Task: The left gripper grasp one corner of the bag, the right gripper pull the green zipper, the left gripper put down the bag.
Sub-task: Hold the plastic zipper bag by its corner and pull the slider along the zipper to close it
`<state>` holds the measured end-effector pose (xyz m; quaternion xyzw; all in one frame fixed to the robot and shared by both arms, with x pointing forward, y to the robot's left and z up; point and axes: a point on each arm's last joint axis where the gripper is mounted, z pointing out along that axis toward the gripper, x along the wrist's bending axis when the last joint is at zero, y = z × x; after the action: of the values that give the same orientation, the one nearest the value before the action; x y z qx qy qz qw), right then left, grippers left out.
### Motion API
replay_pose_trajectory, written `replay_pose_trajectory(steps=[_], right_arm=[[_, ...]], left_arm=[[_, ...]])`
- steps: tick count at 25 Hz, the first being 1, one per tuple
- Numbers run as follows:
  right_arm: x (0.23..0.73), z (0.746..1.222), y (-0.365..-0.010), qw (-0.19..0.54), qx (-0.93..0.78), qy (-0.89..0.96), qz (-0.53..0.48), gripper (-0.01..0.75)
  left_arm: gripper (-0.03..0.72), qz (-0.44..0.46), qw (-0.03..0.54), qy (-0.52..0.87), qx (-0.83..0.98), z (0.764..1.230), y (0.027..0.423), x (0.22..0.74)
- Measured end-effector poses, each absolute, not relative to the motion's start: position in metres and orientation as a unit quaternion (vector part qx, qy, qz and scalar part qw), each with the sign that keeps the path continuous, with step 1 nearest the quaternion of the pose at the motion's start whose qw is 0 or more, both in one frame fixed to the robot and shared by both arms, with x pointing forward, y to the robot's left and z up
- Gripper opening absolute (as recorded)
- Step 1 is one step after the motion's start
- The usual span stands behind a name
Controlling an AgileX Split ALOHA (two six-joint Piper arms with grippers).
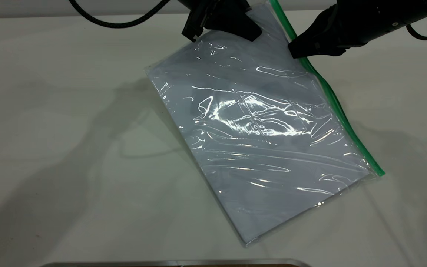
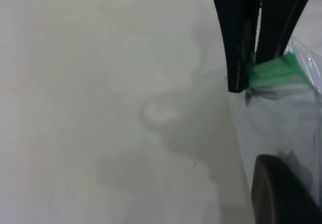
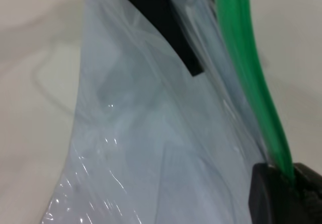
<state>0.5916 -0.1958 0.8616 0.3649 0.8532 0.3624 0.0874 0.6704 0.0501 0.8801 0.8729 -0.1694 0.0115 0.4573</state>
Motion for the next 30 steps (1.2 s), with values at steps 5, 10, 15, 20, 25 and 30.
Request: replay_pose_trajectory(steps=[5, 10, 15, 20, 25, 30], right_arm=[[0.591, 0.851, -0.196, 0.076, 0.369, 0.855, 0.355, 0.036], [0.591, 0.849, -0.197, 0.076, 0.37, 0.857, 0.351, 0.036], [0.592, 0.846, -0.201, 0.092, 0.379, 0.861, 0.327, 0.036], [0.593, 0.84, -0.207, 0.104, 0.387, 0.866, 0.3, 0.037], [0.593, 0.839, -0.209, 0.111, 0.389, 0.868, 0.288, 0.037], [0.591, 0.837, -0.21, 0.111, 0.392, 0.869, 0.28, 0.037]], left_arm=[[0.052, 0.014, 0.45, -0.187, 0.873, 0.885, 0.05, 0.672], [0.052, 0.016, 0.447, -0.199, 0.872, 0.89, 0.053, 0.676], [0.052, 0.017, 0.454, -0.191, 0.87, 0.892, 0.063, 0.681], [0.052, 0.014, 0.461, -0.185, 0.868, 0.894, 0.07, 0.683], [0.052, 0.015, 0.462, -0.185, 0.867, 0.896, 0.071, 0.684], [0.052, 0.014, 0.455, -0.19, 0.87, 0.895, 0.072, 0.684]])
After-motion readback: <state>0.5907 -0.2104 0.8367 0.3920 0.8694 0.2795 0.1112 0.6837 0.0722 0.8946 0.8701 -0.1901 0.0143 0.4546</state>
